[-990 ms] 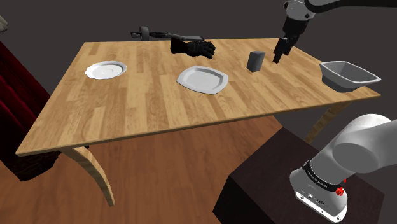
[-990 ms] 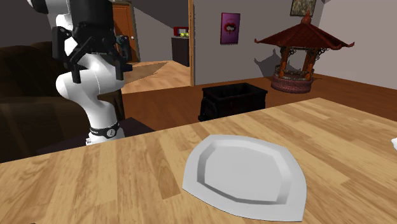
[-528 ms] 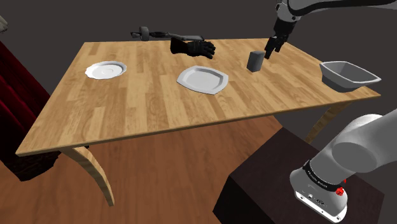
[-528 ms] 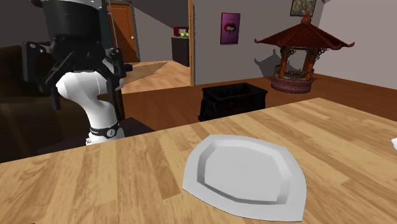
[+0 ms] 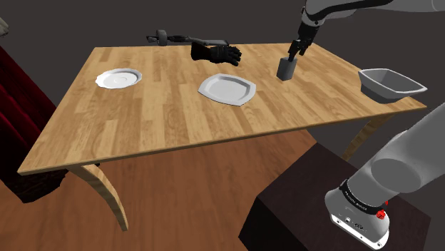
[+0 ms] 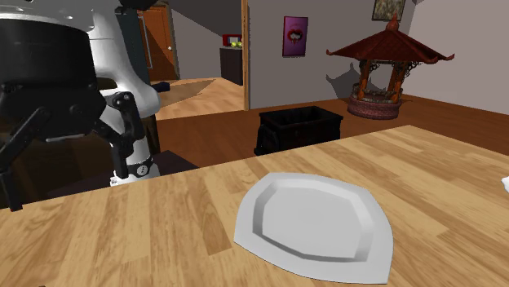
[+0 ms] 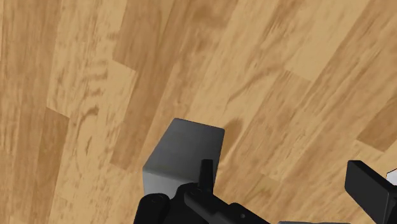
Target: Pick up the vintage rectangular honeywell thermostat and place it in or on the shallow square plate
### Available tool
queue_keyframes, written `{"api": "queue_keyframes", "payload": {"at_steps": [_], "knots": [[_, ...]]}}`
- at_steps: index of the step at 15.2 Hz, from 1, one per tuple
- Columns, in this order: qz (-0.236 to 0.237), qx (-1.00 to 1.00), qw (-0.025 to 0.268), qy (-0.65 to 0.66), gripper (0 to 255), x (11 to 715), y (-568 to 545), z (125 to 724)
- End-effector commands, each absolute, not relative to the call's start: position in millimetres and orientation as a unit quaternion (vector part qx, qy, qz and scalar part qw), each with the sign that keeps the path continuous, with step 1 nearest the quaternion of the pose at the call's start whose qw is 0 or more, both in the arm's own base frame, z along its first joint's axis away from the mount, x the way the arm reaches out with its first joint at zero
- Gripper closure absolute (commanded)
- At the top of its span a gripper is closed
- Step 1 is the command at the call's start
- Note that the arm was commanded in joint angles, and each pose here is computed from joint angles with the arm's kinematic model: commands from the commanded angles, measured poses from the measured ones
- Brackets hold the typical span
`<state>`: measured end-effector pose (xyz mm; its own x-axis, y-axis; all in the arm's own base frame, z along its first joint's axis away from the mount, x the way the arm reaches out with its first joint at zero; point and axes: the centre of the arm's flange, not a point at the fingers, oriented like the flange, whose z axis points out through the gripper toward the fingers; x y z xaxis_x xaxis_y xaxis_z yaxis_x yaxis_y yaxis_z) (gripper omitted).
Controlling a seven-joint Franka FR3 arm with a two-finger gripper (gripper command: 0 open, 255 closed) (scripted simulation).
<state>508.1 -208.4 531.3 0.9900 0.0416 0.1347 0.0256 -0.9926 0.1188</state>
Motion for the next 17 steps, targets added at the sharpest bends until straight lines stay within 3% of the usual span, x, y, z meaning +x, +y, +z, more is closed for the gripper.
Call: {"api": "queue_keyframes", "payload": {"at_steps": [1,9,17], "knots": [[0.076,0.995,0.058,0.014,0,524.9,-227.4,525.6],[0.103,0.993,0.056,0.001,0,594.2,-297.1,504.9],[0.103,0.993,0.056,0.001,0,603.9,-302.9,465.6]]}}
